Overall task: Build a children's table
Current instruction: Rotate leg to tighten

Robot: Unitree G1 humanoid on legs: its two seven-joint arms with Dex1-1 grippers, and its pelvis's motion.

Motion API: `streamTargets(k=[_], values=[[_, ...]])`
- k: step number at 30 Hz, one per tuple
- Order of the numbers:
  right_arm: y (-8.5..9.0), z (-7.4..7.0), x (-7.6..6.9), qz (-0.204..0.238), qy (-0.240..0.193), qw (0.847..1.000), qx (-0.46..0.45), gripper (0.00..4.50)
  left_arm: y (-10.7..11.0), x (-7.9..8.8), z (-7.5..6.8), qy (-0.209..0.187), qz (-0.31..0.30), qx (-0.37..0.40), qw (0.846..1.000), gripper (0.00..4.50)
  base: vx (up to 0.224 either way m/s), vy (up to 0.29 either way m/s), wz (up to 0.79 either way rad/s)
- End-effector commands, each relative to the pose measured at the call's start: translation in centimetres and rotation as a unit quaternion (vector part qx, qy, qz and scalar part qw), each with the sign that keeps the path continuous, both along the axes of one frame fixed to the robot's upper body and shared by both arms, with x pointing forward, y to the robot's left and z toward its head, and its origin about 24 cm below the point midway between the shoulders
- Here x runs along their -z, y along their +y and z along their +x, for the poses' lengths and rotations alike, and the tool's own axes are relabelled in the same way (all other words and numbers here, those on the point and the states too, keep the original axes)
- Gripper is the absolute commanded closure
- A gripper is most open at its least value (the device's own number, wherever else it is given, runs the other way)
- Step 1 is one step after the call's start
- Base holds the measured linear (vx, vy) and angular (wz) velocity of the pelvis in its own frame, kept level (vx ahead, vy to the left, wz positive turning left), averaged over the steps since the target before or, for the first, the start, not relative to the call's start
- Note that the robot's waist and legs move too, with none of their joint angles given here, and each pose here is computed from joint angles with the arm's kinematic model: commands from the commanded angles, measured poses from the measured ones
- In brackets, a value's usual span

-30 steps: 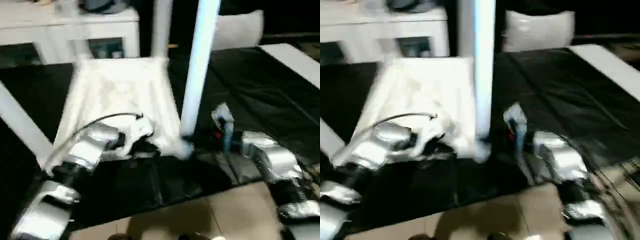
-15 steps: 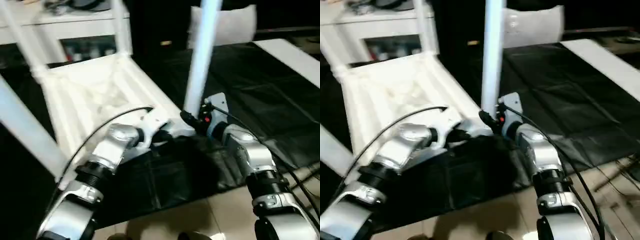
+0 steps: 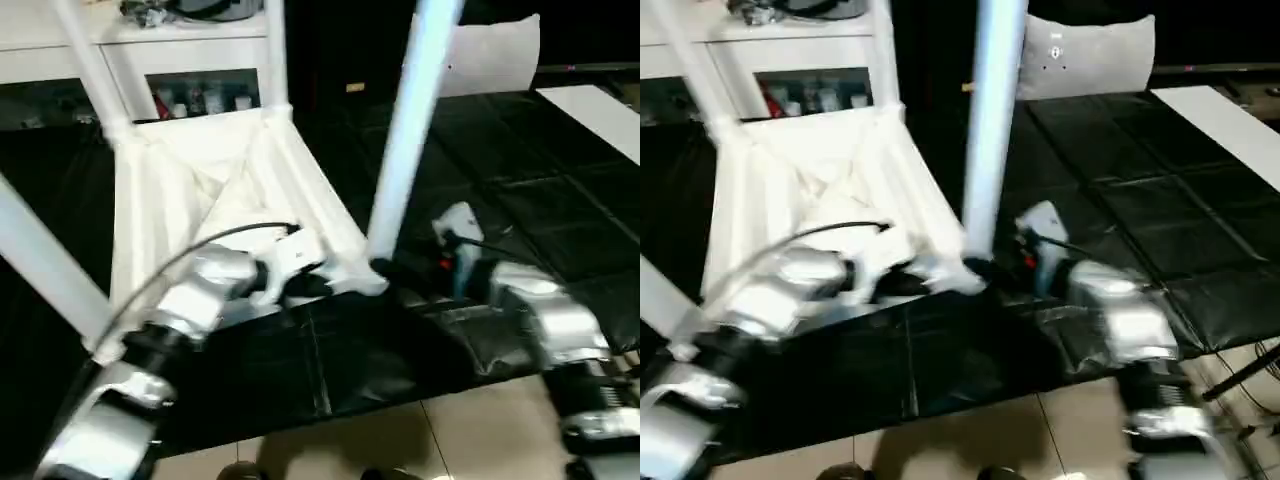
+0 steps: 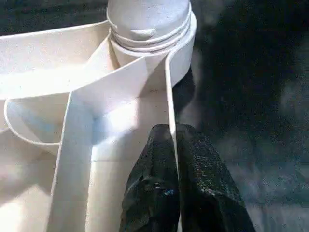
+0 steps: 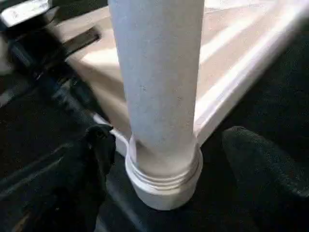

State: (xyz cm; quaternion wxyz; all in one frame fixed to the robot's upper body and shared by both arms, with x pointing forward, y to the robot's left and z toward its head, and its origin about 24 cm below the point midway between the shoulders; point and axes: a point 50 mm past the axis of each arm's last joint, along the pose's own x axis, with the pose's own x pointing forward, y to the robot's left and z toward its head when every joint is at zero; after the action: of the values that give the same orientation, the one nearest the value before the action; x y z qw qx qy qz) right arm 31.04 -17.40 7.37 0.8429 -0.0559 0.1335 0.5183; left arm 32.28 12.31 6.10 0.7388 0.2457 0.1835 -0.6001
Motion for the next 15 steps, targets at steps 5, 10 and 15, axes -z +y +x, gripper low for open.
streamTargets(k=[5,10,15], values=[[0.3,-0.8,-0.7,-0.014,0.000,0.993,-0.114,0.76,-0.6,-0.8,-1.3,-0.001,0.027,0.156,0.987,4.50,0.000,0.000,0.00],[0.5,-1.3,-0.8,-0.010,0.014,0.988,-0.156,1.18,-0.5,-1.0,-1.5,0.000,0.035,0.188,0.982,4.50,0.000,0.000,0.00],[1.0,-2.0,-0.3,-0.005,0.035,0.978,-0.205,1.56,-0.7,-1.4,-1.8,0.005,0.033,0.226,0.974,4.50,0.000,0.000,0.00]])
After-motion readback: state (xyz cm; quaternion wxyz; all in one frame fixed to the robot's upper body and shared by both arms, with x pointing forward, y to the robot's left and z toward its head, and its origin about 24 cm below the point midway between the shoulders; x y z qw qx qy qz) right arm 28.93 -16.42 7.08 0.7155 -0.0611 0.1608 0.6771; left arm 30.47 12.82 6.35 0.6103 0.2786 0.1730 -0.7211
